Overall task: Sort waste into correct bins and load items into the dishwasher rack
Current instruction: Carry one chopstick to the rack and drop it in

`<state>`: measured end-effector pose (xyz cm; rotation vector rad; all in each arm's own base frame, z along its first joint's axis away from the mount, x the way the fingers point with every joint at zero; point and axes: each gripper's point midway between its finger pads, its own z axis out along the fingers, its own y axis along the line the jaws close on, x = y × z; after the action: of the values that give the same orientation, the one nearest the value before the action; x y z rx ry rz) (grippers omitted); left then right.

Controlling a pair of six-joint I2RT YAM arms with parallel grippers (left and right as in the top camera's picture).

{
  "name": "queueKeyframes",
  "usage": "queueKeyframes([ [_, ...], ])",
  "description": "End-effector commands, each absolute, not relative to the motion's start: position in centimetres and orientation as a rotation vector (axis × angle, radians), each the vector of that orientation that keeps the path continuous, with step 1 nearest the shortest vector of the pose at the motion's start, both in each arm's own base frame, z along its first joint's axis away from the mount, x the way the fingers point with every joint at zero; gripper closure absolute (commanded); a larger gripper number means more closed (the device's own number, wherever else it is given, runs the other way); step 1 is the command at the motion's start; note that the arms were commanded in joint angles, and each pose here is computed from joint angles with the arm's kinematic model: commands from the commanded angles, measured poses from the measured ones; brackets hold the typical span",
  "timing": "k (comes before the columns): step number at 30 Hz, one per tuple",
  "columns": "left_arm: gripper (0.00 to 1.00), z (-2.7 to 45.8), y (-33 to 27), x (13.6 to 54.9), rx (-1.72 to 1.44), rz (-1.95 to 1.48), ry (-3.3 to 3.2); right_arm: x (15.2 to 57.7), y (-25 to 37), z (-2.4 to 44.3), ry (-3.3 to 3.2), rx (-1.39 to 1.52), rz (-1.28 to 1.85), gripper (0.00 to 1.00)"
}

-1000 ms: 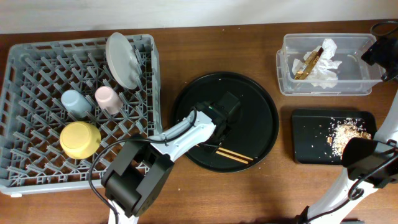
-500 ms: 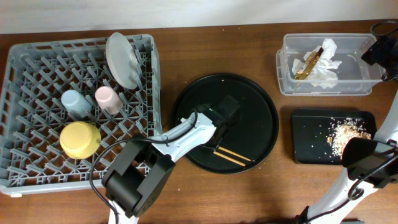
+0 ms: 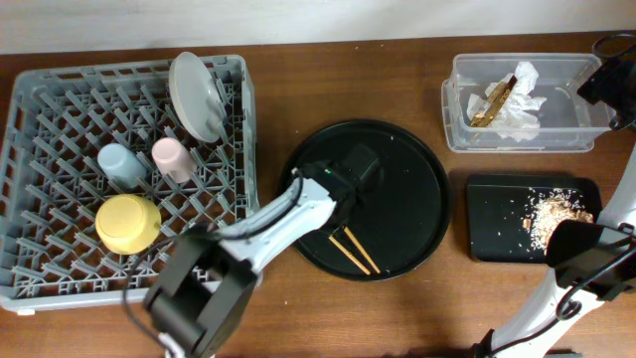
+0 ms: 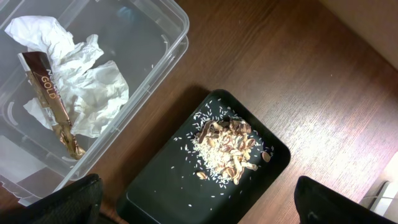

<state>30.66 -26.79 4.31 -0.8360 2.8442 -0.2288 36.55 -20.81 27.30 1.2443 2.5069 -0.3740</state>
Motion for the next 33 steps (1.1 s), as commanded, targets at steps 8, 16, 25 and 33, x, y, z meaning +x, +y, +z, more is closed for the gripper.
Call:
queueKeyframes([
  [8,0.99,19.6,-20.3,35.1,-0.237,-0.317,2.545,36.4,-21.0,27.2,2.504,1.257,-0.391,0.01],
  [16,1.00,21.1,-10.8,39.6,0.045,0.007,2.455,36.4,-21.0,27.2,2.504,1.257,-0.391,0.01],
  [25,1.00,19.4,-7.9,44.0,0.250,0.156,2.399,36.4,-21.0,27.2,2.504,1.257,-0.391,0.01],
  [33,1.00,15.8,-5.5,45.4,0.006,0.146,2.472,36.4,-21.0,27.2,2.503,1.258,-0.391,0.01],
])
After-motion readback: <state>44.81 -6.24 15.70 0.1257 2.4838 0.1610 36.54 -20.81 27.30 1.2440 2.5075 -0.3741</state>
